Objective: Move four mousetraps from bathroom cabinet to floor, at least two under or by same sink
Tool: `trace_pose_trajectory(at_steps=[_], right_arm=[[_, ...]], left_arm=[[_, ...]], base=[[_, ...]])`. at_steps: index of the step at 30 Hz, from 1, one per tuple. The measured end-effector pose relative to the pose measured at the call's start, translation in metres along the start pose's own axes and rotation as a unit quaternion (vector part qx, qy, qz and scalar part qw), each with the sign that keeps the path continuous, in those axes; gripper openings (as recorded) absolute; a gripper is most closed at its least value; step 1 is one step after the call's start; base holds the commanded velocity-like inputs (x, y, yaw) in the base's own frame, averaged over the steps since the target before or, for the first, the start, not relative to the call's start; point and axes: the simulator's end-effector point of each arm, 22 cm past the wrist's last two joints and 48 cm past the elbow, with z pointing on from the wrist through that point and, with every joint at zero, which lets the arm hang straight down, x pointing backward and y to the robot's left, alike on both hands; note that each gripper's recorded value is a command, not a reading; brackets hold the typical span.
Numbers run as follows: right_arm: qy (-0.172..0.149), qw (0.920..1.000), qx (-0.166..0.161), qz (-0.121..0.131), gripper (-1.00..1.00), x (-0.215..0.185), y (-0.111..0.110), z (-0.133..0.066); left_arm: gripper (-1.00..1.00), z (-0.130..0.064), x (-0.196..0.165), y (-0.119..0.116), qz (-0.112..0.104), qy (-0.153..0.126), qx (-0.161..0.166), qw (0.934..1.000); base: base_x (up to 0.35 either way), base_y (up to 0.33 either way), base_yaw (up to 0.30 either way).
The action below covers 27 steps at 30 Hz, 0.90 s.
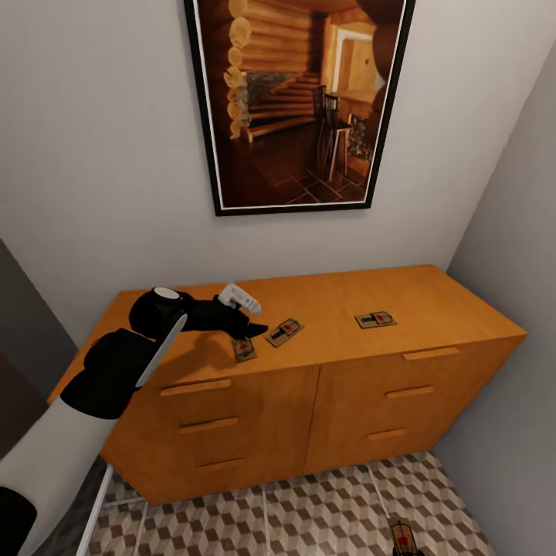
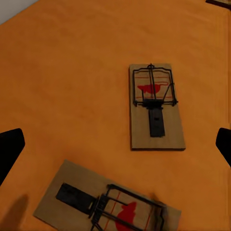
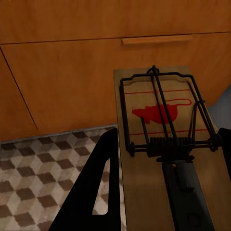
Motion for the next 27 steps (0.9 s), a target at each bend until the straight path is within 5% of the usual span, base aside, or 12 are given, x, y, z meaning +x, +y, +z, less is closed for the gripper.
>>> trace_pose_trajectory(at_steps=[10, 27], right_arm=[[0.0, 1.0, 0.0, 0.0, -1.0, 0.0, -0.001, 0.0], [0.003, 1.0, 0.0, -0.001, -1.0, 0.002, -0.001, -0.001]], left_arm=[[1.0, 0.015, 0.006, -0.02, 0.003, 0.014, 0.019, 0.9997], [1.0, 0.022, 0.012, -0.022, -0.002, 0.021, 0.024, 0.9995]], base=[[0.0, 0.0, 0.0], [0.0, 0.0, 0.0]])
